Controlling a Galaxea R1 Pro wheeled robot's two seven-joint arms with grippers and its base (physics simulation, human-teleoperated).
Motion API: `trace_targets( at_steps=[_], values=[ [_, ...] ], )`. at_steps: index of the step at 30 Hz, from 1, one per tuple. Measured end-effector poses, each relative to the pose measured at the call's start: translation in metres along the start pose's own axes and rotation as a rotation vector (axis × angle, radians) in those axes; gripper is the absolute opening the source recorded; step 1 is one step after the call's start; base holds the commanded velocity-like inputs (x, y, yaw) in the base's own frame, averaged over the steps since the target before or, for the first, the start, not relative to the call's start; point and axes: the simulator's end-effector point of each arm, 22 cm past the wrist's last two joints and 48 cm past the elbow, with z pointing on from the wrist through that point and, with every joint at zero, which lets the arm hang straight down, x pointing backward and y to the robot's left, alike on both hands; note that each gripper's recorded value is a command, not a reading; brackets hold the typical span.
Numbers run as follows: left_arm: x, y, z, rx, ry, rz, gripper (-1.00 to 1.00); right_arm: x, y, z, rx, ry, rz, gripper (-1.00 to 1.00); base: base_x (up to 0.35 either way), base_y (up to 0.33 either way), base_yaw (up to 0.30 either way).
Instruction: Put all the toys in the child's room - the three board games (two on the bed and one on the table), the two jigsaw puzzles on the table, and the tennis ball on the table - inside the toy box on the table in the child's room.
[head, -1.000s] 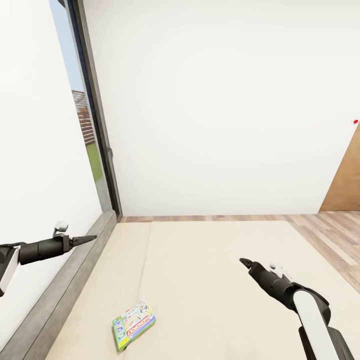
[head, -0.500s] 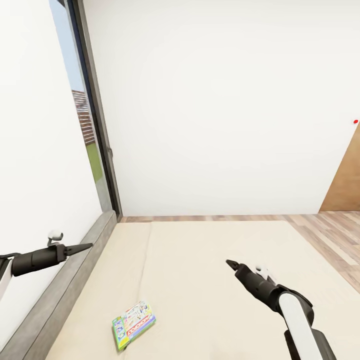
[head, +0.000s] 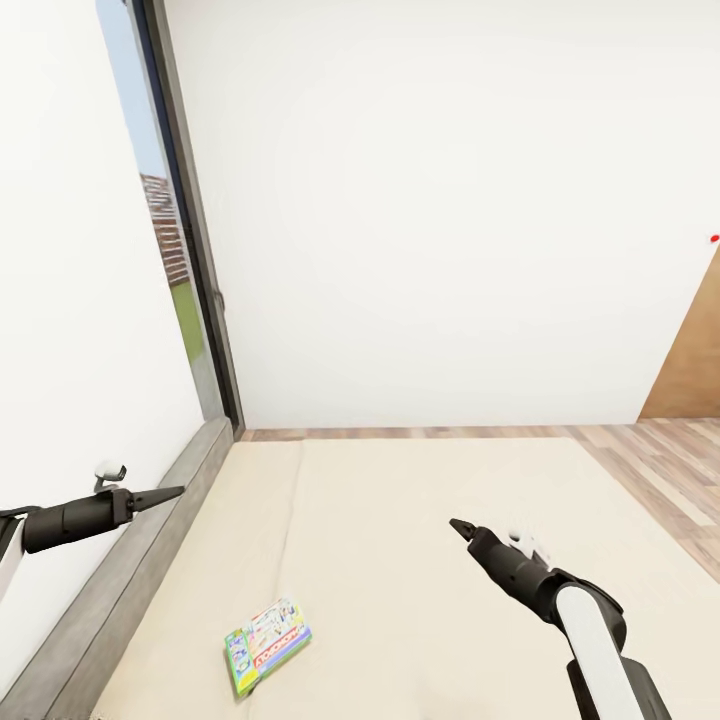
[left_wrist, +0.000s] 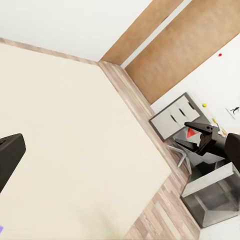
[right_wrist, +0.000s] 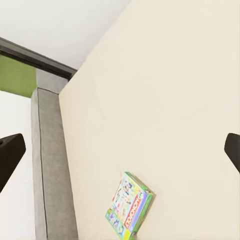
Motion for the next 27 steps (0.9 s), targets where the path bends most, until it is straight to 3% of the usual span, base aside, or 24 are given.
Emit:
trace_targets(
  at_steps=[14, 21, 22, 27],
  values=[
    [0.007, 0.015, 0.007, -0.034, 0.01, -0.02, 1.0, 0.005, -0.008, 0.006, 0.016, 0.016, 0.003, 1.0, 0.0, 0.0, 0.0],
    [-0.01, 0.012, 0.021, -0.04, -0.006, 0.005, 1.0, 0.008, -0.013, 0.009, 0.024, 0.023, 0.006, 1.0, 0.0, 0.0, 0.0],
    [-0.026, 0.033, 0.024, -0.162, -0.02, 0.029, 1.0, 0.008, -0.013, 0.009, 0.025, 0.024, 0.007, 1.0, 0.0, 0.0, 0.0],
    [-0.055, 0.043, 0.039, -0.257, -0.042, 0.022, 1.0, 0.01, -0.016, 0.011, 0.031, 0.03, 0.009, 1.0, 0.0, 0.0, 0.0]
  ],
)
